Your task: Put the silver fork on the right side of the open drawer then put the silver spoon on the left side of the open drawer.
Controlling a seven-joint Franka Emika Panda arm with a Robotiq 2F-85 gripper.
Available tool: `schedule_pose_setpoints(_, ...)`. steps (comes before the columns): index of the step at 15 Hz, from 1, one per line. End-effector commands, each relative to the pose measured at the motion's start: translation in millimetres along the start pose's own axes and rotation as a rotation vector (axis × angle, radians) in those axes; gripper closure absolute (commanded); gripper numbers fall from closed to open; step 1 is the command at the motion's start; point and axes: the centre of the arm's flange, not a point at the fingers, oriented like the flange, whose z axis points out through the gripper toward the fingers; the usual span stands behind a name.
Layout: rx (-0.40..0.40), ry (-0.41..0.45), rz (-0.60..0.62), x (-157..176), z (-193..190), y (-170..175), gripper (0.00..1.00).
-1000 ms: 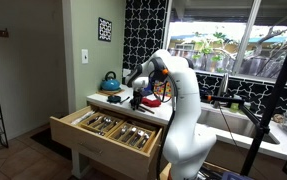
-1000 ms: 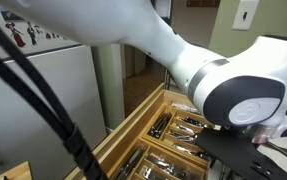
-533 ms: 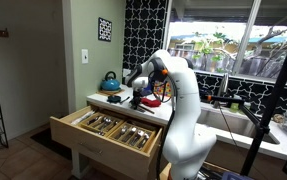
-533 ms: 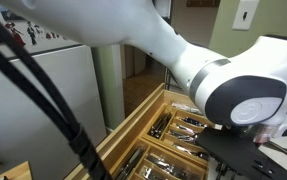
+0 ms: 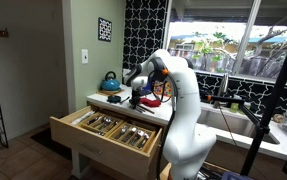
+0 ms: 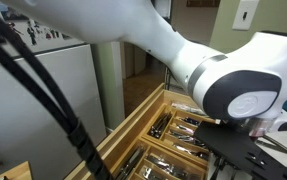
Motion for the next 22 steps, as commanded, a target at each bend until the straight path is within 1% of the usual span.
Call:
schedule_pose_setpoints(1, 0.046, 0.017, 0.111, -1, -22, -22, 0.97)
schedule_pose_setpoints(2, 0.060, 0.027, 0.140, 0, -27, -30, 0.97)
schedule_pose_setpoints(3, 0.062, 0.023, 0.198, 0, -31, -39, 0.97)
schedule_pose_setpoints(4, 0.065, 0.001, 0.248, 0, -35, -48, 0.97)
schedule_pose_setpoints(6, 0.033, -0.038, 0.358, 1, -40, -66, 0.97)
schedule_pose_setpoints(7, 0.005, -0.050, 0.405, 1, -41, -73, 0.97)
schedule_pose_setpoints(11, -0.039, -0.100, 0.593, 3, -41, -89, 0.97)
schedule_pose_setpoints(12, -0.033, -0.111, 0.616, 3, -40, -93, 0.97)
schedule_pose_setpoints(13, -0.025, -0.078, 0.554, 14, -39, -85, 0.97)
schedule_pose_setpoints(14, -0.026, -0.080, 0.559, 15, -39, -87, 0.89)
schedule_pose_setpoints(19, -0.026, -0.077, 0.557, 16, -40, -87, 0.89)
schedule_pose_setpoints(20, -0.026, -0.077, 0.557, 16, -40, -87, 0.97)
schedule_pose_setpoints(22, -0.031, -0.081, 0.627, 15, -32, -103, 0.97)
